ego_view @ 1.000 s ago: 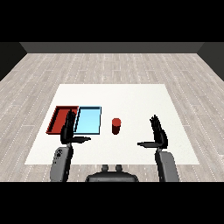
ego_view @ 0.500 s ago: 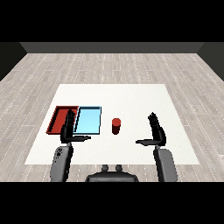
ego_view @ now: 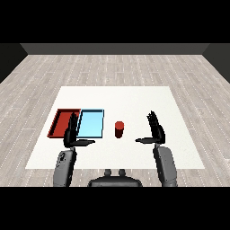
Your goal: Pick the red can and put it in the red box
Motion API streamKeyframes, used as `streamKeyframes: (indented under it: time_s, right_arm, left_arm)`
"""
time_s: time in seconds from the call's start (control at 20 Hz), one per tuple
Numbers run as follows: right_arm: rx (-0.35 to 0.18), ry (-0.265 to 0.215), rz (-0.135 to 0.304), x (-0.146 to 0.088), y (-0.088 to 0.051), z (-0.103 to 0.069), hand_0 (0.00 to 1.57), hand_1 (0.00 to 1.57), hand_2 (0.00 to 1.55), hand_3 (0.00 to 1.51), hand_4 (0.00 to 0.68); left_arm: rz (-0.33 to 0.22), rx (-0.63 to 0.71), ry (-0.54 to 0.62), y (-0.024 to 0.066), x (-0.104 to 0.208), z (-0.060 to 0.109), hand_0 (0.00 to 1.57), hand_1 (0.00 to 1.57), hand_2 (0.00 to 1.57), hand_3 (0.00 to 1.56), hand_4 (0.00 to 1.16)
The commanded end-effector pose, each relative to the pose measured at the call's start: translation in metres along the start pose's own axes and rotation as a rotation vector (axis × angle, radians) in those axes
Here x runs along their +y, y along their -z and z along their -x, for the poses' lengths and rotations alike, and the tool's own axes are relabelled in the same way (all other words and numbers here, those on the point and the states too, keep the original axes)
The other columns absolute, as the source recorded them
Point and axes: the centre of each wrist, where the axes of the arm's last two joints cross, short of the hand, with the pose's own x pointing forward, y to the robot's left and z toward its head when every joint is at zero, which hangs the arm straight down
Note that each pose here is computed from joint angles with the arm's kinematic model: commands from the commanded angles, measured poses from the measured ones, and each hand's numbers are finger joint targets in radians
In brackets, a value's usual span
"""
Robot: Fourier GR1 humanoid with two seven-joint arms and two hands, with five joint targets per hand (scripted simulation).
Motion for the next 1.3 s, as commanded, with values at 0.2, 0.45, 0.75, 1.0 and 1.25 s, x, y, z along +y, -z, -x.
streamKeyframes:
  time_s: [0.2,0.45,0.75,1.0,1.25]
  right_arm:
    - [0.048,0.081,0.014,-0.014,0.013,0.021,0.0,0.0,0.0,0.0,0.0]
    - [0.059,0.097,-0.02,0.029,0.024,0.05,0.0,0.0,0.0,0.0,0.0]
    - [0.065,0.105,-0.029,0.04,0.023,0.057,0.0,0.0,0.0,0.0,0.0]
    - [0.074,0.132,-0.032,0.072,0.024,0.061,0.0,0.0,0.0,0.0,0.0]
    - [0.088,0.165,-0.051,0.081,0.032,0.071,0.0,0.0,0.0,0.0,0.0]
  left_arm:
    - [-0.003,0.011,-0.021,0.0192,0.022,-0.001,0.0,0.0,0.0,0.0,0.0]
    - [-0.012,0.01,-0.02,-0.009,0.001,0.004,0.0,0.0,0.0,0.0,0.0]
    - [-0.017,-0.007,-0.035,-0.0058,0.031,0.002,0.0,0.0,0.0,0.0,0.0]
    - [-0.009,0.02,-0.052,-0.0163,0.024,0.0,0.0,0.0,0.0,0.0,0.0]
    - [-0.004,0.012,-0.09,-0.0008,0.032,0.007,0.0,0.0,0.0,0.0,0.0]
